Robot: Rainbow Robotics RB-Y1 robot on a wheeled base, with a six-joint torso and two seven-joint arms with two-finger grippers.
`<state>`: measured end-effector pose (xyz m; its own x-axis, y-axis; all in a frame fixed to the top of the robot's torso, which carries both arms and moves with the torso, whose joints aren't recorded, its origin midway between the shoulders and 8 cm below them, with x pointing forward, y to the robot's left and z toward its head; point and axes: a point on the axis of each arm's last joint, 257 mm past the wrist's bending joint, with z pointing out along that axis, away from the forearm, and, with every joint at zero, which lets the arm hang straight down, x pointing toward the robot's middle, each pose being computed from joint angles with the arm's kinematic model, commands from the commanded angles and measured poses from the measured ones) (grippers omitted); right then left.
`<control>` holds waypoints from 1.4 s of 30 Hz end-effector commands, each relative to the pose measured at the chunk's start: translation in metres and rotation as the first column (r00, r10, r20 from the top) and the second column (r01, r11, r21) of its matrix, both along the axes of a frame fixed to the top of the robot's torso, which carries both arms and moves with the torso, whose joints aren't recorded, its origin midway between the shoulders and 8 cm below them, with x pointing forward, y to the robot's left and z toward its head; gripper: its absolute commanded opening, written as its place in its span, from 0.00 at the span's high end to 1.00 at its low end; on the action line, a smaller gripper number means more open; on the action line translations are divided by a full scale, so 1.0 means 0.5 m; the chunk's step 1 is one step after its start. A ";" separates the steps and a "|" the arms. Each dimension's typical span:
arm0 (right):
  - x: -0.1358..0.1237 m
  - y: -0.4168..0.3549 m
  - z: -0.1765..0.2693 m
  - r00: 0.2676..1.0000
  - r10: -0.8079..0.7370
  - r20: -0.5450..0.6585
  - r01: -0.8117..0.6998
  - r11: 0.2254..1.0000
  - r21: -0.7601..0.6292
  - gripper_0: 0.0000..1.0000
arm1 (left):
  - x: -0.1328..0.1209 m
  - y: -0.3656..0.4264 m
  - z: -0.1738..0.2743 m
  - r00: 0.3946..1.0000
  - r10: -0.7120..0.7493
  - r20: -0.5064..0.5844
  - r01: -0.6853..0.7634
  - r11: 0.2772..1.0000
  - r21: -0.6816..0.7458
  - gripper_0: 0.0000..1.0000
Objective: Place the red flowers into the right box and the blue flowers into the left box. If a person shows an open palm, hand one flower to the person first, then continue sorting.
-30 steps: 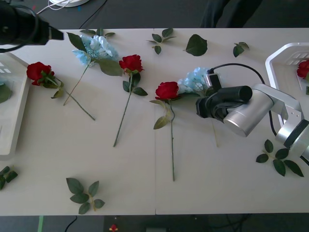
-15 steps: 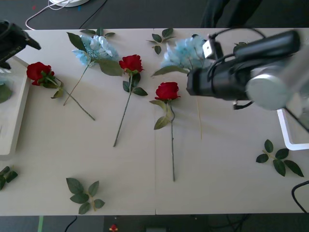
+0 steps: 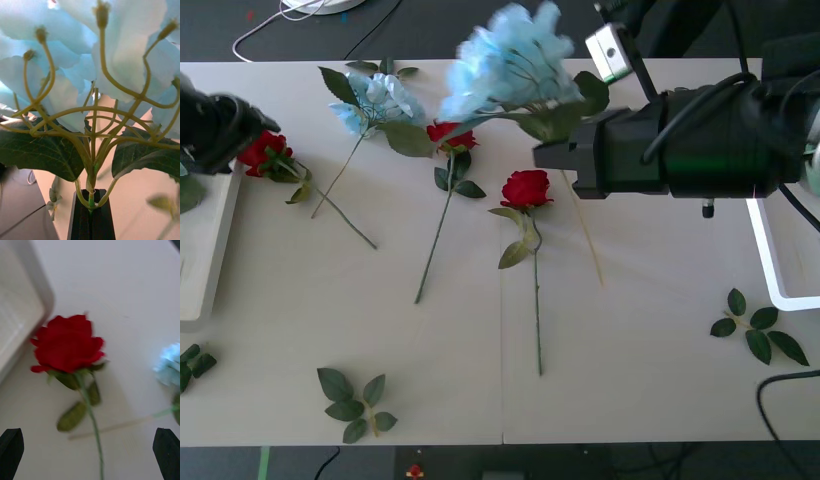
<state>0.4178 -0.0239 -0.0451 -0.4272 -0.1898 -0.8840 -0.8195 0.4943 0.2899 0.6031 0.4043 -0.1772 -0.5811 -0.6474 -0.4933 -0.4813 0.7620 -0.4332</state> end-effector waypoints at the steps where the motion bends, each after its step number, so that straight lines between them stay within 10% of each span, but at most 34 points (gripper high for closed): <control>1: -0.046 0.042 0.067 0.986 0.105 0.129 -0.116 0.990 0.082 1.00 | 0.018 0.074 0.026 0.995 0.080 0.051 -0.081 0.997 0.007 0.00; 27: -0.125 0.138 0.087 0.902 0.206 0.379 -0.301 0.930 0.212 1.00 | 0.050 0.002 0.081 0.988 0.048 0.146 -0.030 0.992 -0.124 0.00; 42: 0.095 -0.046 0.243 0.763 -0.274 0.586 0.067 0.934 0.350 1.00 | 0.033 -0.015 0.128 0.992 0.037 0.120 -0.018 0.988 -0.154 0.00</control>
<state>0.4465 -0.0138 0.0625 0.1388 0.1955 -0.9708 -0.8425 0.5386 -0.0120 0.6141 0.3820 -0.1552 -0.5503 -0.7165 -0.4286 -0.4443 0.6859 -0.5763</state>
